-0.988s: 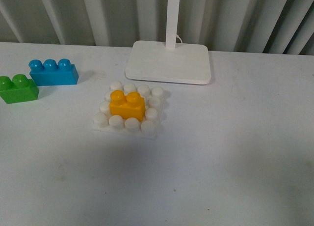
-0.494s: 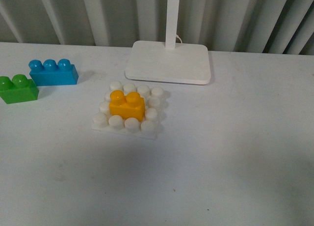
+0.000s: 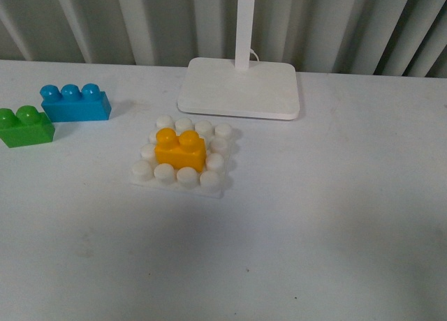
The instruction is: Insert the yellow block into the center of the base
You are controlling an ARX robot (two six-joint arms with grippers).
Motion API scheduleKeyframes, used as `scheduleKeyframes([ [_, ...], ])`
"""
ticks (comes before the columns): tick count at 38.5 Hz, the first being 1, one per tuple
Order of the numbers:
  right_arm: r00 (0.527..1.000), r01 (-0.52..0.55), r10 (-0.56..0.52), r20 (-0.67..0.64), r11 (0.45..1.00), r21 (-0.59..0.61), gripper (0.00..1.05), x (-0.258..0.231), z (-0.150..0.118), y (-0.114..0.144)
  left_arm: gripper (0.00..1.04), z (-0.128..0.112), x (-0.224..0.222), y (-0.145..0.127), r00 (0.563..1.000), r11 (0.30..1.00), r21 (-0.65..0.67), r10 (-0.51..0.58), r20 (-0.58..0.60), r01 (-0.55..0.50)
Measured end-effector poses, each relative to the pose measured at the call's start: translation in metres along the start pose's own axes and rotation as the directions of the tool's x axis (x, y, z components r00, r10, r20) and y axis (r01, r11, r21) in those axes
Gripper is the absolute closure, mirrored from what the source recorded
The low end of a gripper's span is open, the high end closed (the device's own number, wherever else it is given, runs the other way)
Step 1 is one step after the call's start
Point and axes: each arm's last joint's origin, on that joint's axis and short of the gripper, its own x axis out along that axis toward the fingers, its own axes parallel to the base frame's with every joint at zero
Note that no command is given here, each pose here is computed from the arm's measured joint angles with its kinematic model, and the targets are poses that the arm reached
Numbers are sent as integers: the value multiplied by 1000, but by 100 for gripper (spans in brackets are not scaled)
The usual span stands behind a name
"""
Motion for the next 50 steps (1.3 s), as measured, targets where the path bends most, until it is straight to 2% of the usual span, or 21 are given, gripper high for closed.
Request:
scheduleKeyframes([
  [17, 1000, 0, 0, 0, 1000, 0, 9, 0, 0, 0, 101, 2, -3, 0, 1000, 1000, 0, 0, 25, 0],
  [24, 1000, 0, 0, 0, 1000, 0, 9, 0, 0, 0, 73, 2, -3, 0, 1000, 1000, 0, 0, 25, 0],
  [28, 1000, 0, 0, 0, 1000, 0, 9, 0, 0, 0, 50, 2, -3, 0, 1000, 1000, 0, 0, 25, 0],
  [31, 1000, 0, 0, 0, 1000, 0, 9, 0, 0, 0, 37, 2, -3, 0, 1000, 1000, 0, 0, 25, 0],
  [35, 1000, 0, 0, 0, 1000, 0, 9, 0, 0, 0, 14, 2, -3, 0, 1000, 1000, 0, 0, 25, 0],
  [37, 1000, 0, 0, 0, 1000, 0, 9, 0, 0, 0, 5, 2, -3, 0, 1000, 1000, 0, 0, 25, 0],
  [50, 1000, 0, 0, 0, 1000, 0, 9, 0, 0, 0, 6, 2, -3, 0, 1000, 1000, 2, 0, 25, 0],
])
